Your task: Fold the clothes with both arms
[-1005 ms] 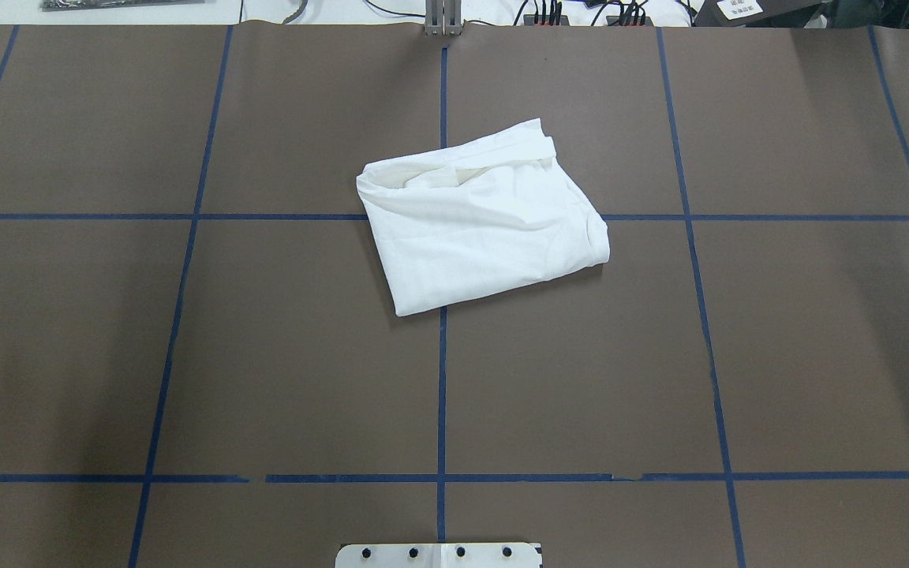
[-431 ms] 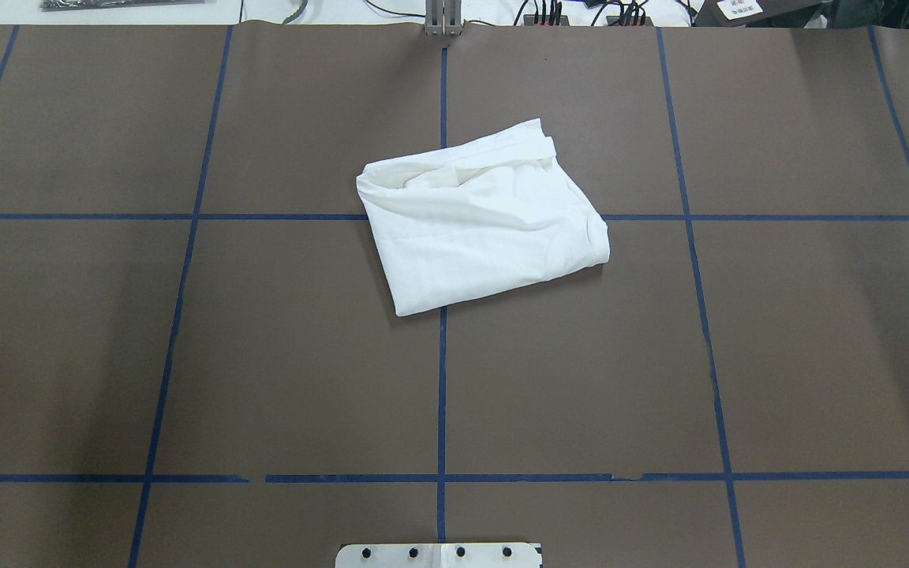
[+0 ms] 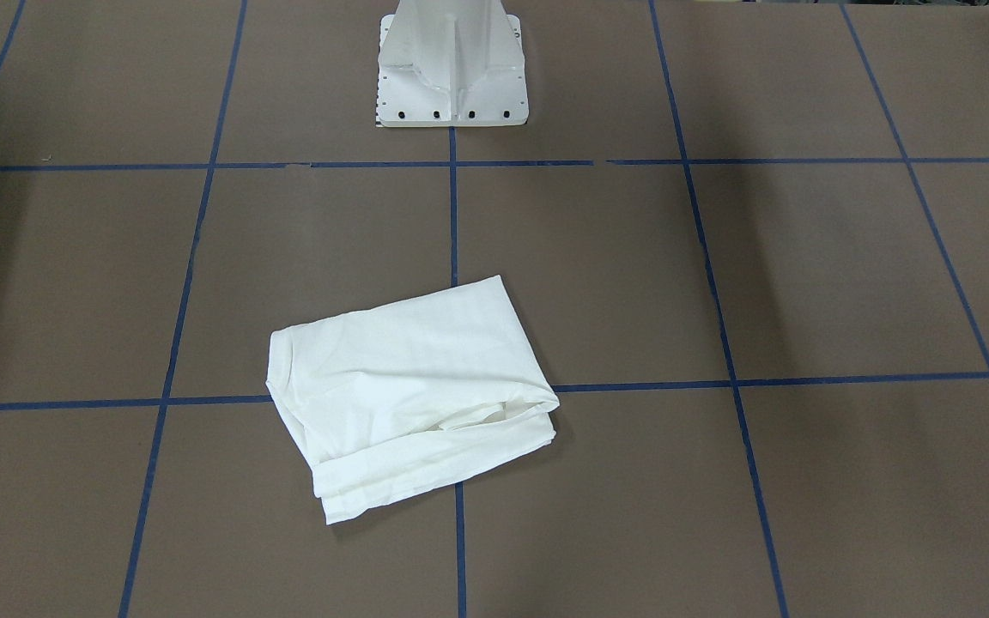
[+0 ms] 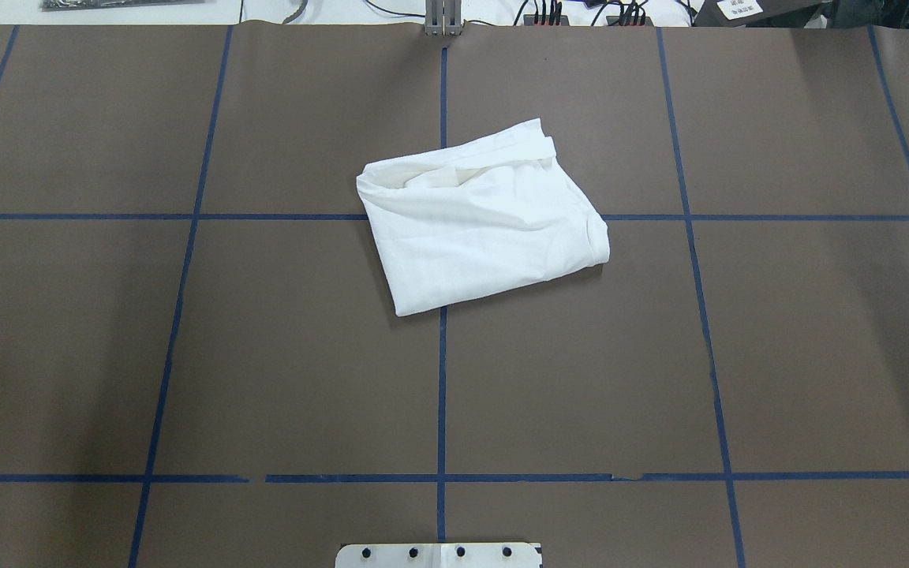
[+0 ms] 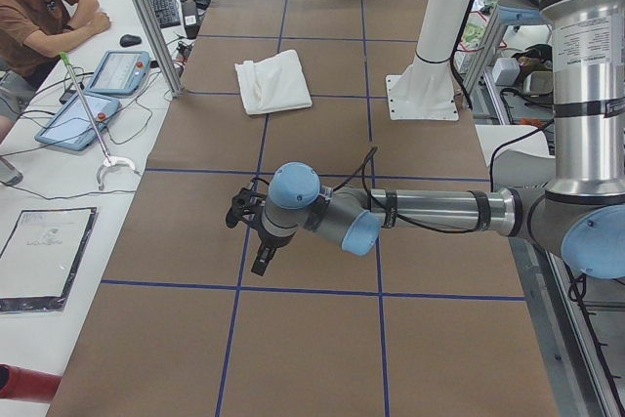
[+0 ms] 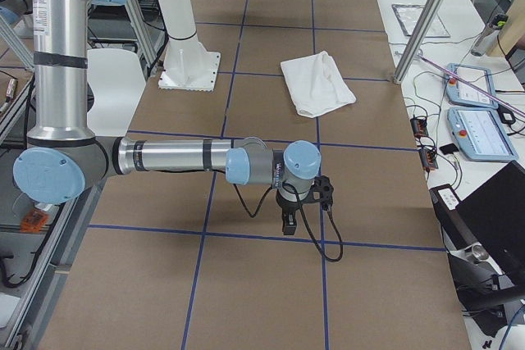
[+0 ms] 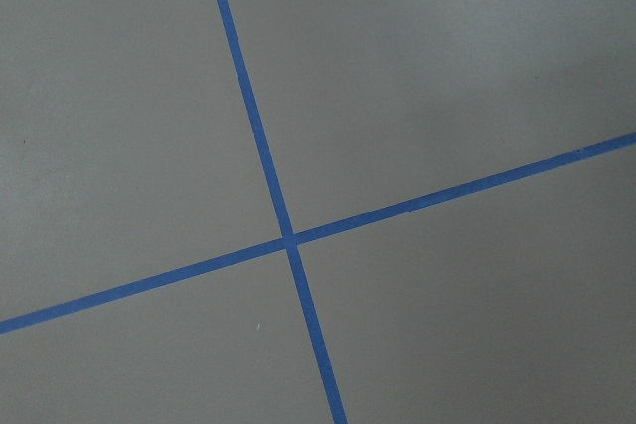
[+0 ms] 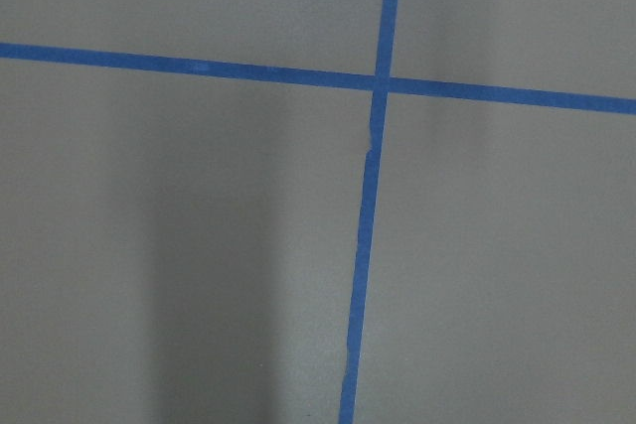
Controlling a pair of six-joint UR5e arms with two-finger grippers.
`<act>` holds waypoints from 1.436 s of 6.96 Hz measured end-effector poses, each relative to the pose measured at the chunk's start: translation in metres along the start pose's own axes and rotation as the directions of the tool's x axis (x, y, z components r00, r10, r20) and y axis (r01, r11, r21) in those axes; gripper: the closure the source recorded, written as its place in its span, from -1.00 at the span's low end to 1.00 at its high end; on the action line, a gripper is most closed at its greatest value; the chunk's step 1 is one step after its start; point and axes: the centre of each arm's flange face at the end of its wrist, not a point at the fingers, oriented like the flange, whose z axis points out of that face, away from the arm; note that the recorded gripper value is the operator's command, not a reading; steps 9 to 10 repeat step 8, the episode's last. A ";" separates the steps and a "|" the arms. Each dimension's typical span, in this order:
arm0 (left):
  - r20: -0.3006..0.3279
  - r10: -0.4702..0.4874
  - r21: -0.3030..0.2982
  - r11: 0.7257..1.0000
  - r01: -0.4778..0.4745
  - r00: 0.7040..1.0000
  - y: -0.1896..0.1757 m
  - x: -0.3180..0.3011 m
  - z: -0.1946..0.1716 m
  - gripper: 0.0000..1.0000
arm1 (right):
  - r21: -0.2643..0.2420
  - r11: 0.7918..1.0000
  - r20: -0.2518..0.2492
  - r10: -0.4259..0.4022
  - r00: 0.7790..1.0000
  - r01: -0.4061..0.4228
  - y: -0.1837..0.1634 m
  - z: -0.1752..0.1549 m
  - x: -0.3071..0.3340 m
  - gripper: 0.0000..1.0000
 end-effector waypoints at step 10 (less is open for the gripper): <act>-0.001 0.012 0.015 1.000 -0.012 1.000 -0.009 0.006 -0.005 -0.99 | 0.004 1.000 0.000 -0.005 1.000 0.005 -0.001 -0.002 -0.002 -1.00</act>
